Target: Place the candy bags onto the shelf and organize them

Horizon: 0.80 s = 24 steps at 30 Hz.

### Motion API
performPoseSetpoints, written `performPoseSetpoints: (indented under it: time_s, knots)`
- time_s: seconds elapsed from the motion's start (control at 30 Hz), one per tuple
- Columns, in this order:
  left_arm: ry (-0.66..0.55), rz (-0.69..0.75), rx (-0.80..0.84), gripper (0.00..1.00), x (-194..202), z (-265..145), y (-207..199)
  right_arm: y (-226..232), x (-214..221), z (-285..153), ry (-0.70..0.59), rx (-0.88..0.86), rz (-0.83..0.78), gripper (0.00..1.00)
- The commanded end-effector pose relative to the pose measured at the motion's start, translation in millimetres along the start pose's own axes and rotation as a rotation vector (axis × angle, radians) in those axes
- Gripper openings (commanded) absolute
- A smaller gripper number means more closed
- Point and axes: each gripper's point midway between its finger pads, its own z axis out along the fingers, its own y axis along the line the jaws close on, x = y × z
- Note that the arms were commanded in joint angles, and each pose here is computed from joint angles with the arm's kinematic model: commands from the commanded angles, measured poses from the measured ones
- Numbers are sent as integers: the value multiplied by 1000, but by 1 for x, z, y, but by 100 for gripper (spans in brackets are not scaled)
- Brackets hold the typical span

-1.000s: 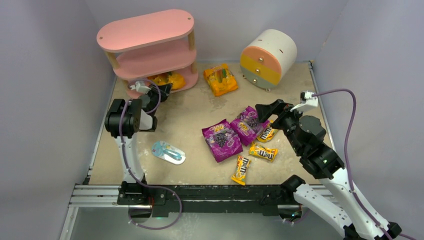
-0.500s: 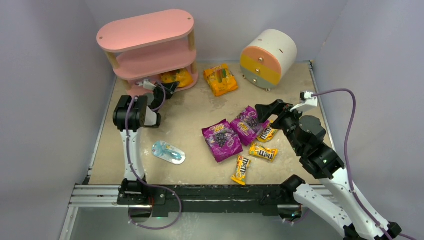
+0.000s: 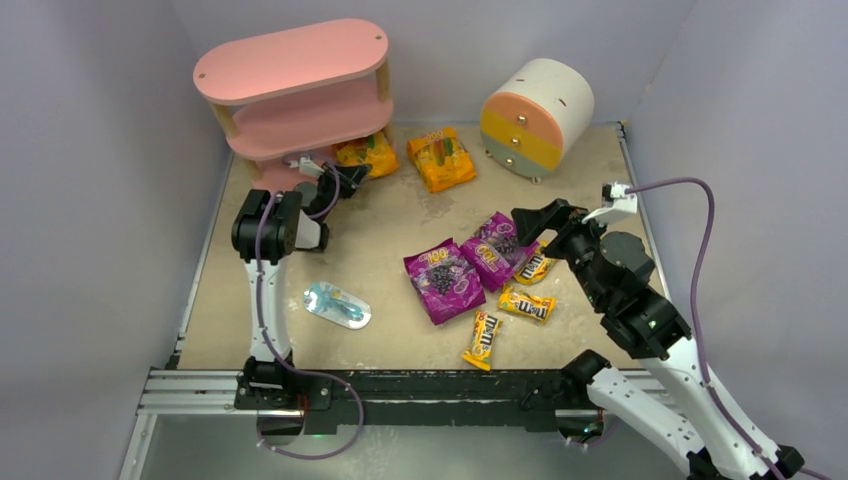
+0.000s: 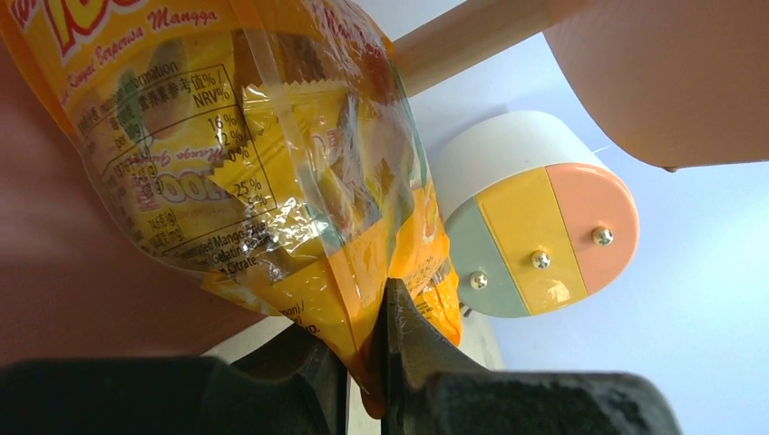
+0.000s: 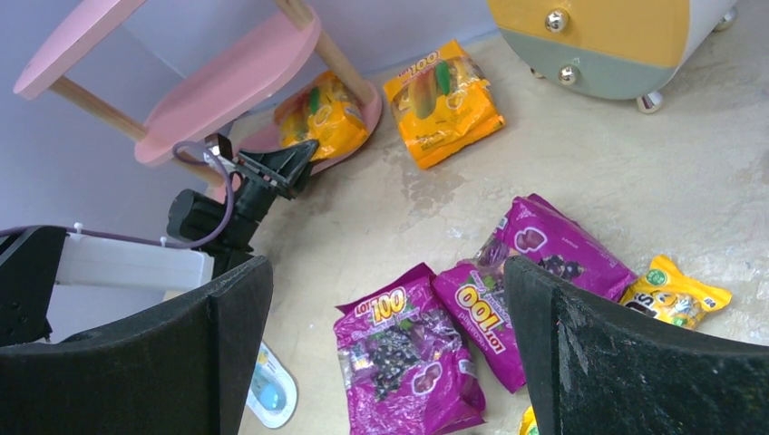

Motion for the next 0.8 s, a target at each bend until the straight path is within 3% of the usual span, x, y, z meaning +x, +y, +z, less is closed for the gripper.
performPoseSetpoints:
  time_s: [0.0, 0.17, 0.4, 0.5, 0.63, 0.77]
  knots:
    - [-85, 44, 2, 7, -32, 11, -18, 4, -19, -10, -45, -9, 14, 99]
    - [-109, 32, -5, 31, -45, 7, -25, 3, -16, -11, -41, -7, 19, 99]
    - [-124, 33, -4, 45, -48, -11, -31, 5, -14, -11, -34, -19, 24, 99]
    - [-109, 29, -7, 56, -42, -21, -33, 4, -11, -13, -21, -19, 36, 99]
    - [-81, 18, -16, 81, -34, -27, -32, 5, -12, -17, -29, -30, 53, 99]
    - [-77, 1, -12, 87, -29, -38, -36, 4, -14, -20, -37, -34, 63, 99]
